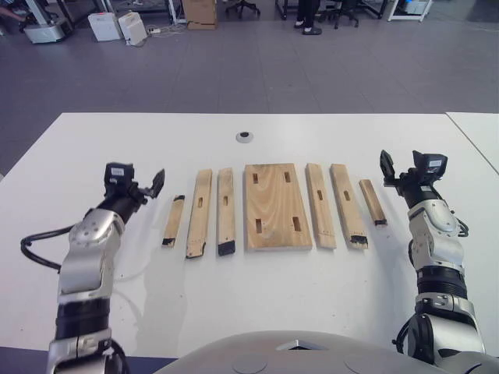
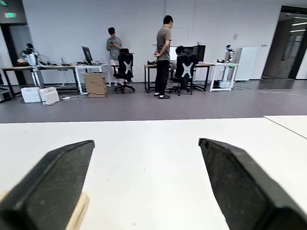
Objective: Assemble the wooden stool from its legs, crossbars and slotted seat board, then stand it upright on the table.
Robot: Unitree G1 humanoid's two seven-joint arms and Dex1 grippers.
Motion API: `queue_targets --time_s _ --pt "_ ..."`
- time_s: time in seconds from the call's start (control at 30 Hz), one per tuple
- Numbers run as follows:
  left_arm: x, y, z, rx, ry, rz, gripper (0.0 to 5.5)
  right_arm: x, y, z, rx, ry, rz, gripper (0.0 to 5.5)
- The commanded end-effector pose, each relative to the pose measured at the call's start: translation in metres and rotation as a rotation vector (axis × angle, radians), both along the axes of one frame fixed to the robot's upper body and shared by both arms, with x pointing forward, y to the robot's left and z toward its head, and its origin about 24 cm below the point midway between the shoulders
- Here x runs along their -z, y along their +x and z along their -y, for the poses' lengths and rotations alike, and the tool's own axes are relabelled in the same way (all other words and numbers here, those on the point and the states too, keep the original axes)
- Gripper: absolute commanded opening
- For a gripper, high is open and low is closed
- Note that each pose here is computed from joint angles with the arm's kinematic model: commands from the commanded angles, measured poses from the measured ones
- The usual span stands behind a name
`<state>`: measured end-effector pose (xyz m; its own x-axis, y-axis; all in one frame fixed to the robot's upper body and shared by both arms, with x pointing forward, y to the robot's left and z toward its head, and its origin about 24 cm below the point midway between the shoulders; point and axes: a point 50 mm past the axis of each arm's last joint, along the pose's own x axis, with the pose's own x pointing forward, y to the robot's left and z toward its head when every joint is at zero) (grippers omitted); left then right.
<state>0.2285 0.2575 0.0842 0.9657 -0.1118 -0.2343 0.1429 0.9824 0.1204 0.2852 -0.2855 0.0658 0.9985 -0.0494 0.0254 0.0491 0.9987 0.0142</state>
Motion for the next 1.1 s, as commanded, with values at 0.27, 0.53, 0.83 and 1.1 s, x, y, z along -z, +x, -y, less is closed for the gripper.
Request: queue_targets --time_s 0.27,0.53,0.83,1.1 --pt "0.031 -0.033 0.026 0.020 -0.043 -0.257 4.00 0.002 0.001 0.001 0.007 -0.048 -0.038 4.07" --pt "0.050 -0.041 0.023 -0.008 0.008 -0.361 2.82 0.006 0.002 -0.001 0.007 -0.066 -0.057 4.07" --pt "0.076 -0.052 -0.002 -0.064 0.085 -0.439 1.34 0.006 0.009 -0.011 -0.006 -0.078 -0.057 4.07" --pt "-0.022 0.049 0.059 0.157 -0.116 0.273 1.29 -0.056 0.037 -0.098 -0.442 0.373 0.081 4.07"
